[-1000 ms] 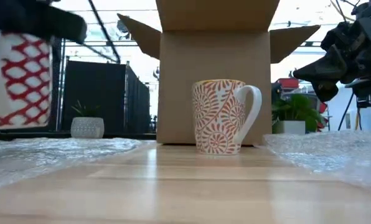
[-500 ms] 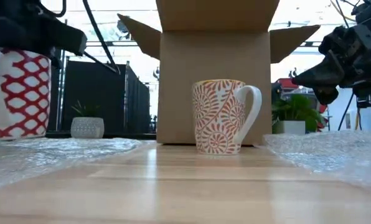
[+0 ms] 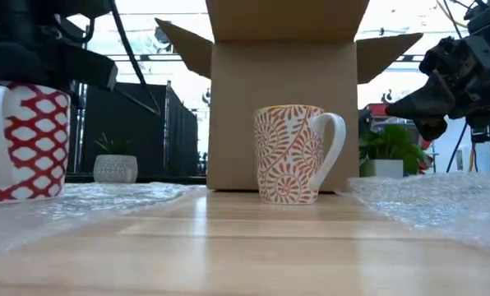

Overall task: Wrap mug
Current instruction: Wrap the red mug with the bubble wrap

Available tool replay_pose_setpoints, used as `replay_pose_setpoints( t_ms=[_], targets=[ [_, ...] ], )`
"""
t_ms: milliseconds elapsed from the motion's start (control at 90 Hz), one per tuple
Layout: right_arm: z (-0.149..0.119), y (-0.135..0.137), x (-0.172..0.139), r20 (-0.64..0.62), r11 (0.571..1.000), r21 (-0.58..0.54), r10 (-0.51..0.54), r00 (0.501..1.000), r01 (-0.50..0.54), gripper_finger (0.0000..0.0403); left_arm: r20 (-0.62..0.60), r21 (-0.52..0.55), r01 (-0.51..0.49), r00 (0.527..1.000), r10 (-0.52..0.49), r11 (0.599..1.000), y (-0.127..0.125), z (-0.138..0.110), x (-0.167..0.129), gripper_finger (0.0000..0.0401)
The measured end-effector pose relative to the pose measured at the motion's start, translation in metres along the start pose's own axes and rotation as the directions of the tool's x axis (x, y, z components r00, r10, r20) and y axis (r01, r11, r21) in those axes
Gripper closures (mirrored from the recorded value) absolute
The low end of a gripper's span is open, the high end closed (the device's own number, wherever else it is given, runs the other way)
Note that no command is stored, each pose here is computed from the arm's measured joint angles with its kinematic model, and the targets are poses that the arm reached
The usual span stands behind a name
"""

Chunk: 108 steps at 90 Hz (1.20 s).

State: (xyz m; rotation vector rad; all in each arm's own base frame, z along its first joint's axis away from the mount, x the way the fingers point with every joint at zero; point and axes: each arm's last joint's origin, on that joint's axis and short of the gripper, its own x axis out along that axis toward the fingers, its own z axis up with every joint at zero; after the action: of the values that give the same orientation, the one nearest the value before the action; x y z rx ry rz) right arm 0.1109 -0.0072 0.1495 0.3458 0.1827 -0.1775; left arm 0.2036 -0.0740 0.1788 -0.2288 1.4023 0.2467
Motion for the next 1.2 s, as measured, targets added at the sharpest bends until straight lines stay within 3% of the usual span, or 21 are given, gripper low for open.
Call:
replay_pose_setpoints(
  t_ms=[400, 689, 922, 1200],
  targets=[
    [0.0, 0.0, 0.0, 0.0, 1.0, 0.0, 0.0, 1.0, 0.0, 0.0403, 0.006, -0.003, 0.01, 1.0, -0.01, 1.0, -0.001, 0.001, 0.0, 0.0365],
    [0.0, 0.0, 0.0, 0.0, 1.0, 0.0, 0.001, 1.0, -0.001, 0.0403, 0.001, -0.002, 0.007, 1.0, -0.007, 1.0, -0.002, 0.002, -0.004, 0.0301],
    [0.0, 0.0, 0.0, -0.001, 1.0, -0.003, 0.0, 1.0, 0.0, 0.0403, 0.0, 0.027, 0.011, 1.0, -0.011, 1.0, -0.005, 0.009, -0.021, 0.0245],
    [0.004, 0.0, 0.0, 0.033, 0.999, -0.034, -0.041, 0.999, 0.043, 0.0376, -0.031, 0.029, -0.019, 0.999, 0.02, 0.999, -0.005, 0.015, -0.069, 0.0234]
  ],
)
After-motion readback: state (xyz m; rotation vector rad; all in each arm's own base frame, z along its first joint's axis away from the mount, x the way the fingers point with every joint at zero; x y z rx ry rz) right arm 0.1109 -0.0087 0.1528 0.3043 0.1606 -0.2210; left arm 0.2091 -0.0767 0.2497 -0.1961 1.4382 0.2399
